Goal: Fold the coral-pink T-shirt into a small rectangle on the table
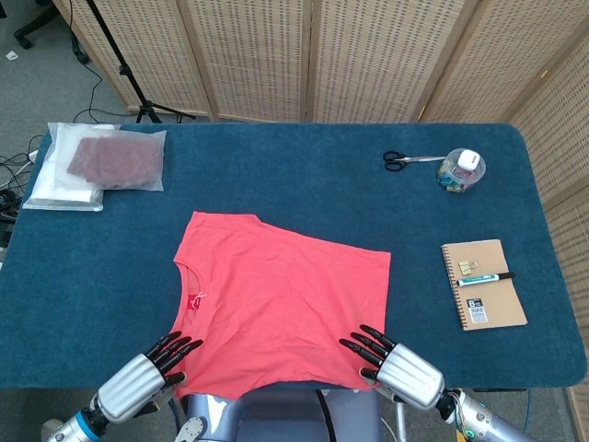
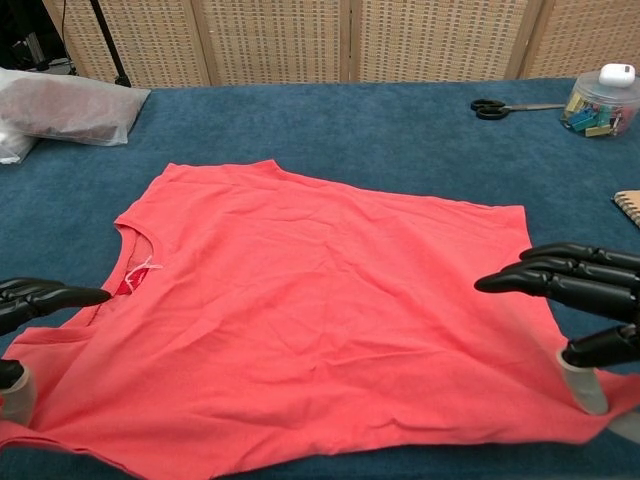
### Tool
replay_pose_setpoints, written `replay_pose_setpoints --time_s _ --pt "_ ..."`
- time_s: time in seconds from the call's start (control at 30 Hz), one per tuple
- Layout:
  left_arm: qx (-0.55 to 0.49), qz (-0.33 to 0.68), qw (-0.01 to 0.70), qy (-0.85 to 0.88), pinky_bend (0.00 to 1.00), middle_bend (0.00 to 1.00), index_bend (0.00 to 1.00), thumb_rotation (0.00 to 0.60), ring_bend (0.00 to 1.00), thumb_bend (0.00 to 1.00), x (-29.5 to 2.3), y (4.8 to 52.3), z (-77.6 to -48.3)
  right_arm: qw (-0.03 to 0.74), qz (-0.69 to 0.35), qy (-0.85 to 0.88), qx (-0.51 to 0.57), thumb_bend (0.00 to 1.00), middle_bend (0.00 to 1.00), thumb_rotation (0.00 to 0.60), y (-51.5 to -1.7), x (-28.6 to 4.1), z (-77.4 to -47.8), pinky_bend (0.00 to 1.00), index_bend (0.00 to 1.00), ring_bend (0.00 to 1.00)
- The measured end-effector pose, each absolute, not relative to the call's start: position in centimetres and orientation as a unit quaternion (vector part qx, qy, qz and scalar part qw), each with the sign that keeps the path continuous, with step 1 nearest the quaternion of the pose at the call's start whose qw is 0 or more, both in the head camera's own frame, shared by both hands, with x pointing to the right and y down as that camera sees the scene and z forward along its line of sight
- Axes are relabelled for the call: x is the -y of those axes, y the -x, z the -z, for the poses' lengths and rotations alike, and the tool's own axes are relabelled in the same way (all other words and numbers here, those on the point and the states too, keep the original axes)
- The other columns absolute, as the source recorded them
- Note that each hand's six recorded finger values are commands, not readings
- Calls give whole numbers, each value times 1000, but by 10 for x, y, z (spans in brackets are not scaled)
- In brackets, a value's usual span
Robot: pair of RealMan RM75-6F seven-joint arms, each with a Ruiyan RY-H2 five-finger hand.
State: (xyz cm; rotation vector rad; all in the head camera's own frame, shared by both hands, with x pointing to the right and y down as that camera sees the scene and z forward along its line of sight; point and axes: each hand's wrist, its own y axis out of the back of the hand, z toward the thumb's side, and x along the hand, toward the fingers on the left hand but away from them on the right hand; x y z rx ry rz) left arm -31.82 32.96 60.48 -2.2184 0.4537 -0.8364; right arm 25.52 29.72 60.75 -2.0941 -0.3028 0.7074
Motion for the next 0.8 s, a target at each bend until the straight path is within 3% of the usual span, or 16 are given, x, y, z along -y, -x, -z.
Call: replay_pose_setpoints --time_s 0.47,0.8 --pt "-164 309 328 878 0 0 695 600 0 595 -349 323 -588 448 -256 851 94 466 44 600 -264 -317 -593 0 624 0" --pt "-226 323 334 856 0 0 698 600 0 597 -312 321 -589 432 -287 842 146 489 44 600 -270 -283 -596 0 624 0"
